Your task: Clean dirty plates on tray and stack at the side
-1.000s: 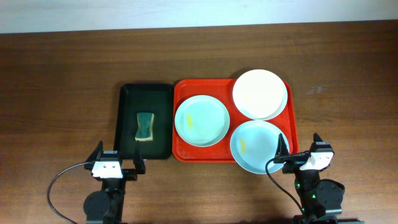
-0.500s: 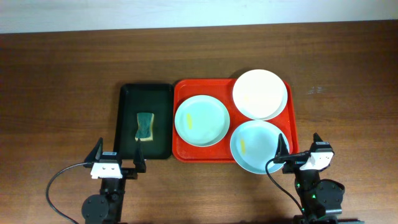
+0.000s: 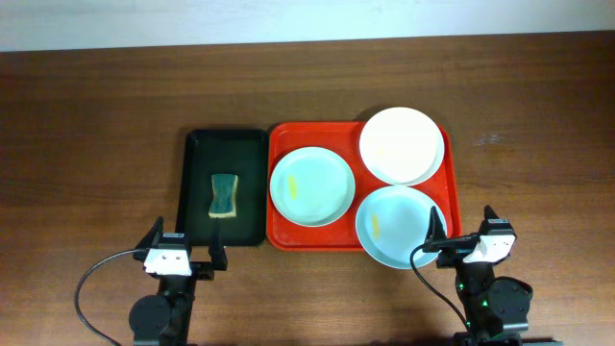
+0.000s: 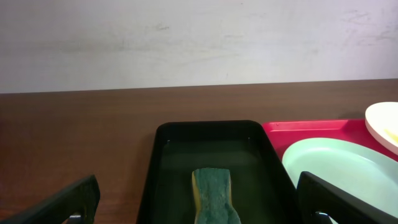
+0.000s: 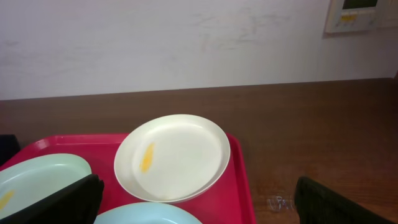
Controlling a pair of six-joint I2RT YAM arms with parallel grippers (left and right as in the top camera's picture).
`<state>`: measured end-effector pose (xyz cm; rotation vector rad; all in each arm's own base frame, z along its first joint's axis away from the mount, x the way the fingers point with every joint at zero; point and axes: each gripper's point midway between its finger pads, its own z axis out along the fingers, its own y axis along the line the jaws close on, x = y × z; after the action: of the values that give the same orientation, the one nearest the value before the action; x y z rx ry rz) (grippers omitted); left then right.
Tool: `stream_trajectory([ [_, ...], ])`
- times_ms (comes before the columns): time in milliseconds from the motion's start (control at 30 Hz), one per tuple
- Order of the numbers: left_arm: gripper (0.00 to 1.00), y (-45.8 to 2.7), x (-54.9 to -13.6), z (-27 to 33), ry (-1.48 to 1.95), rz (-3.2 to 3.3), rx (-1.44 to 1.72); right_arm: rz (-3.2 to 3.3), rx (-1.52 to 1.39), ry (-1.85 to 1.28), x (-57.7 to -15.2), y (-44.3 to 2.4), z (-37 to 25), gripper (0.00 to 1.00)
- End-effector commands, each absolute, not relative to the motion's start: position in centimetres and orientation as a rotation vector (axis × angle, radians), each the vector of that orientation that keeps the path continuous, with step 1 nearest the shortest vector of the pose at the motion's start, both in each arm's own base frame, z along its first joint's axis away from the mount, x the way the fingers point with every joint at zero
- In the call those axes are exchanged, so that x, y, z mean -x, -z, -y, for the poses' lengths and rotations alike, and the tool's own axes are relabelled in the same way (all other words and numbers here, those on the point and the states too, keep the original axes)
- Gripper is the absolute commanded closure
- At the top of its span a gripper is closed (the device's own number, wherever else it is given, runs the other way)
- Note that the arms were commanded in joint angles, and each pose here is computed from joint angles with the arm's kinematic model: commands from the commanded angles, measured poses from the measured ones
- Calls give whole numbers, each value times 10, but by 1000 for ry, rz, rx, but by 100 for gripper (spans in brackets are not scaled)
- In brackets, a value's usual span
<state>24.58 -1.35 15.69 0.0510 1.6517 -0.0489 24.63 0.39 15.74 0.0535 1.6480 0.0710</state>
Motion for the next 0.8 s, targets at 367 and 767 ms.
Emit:
stream_trajectory([
  [367,1,-159,-245,14,42,-1643,-67,-1652,-47,-90,-246,-155,-7,1],
  [767,1,-224,-241,19,59,-1400,-89,-1648,-16,-123,-246,-156,-14,1],
])
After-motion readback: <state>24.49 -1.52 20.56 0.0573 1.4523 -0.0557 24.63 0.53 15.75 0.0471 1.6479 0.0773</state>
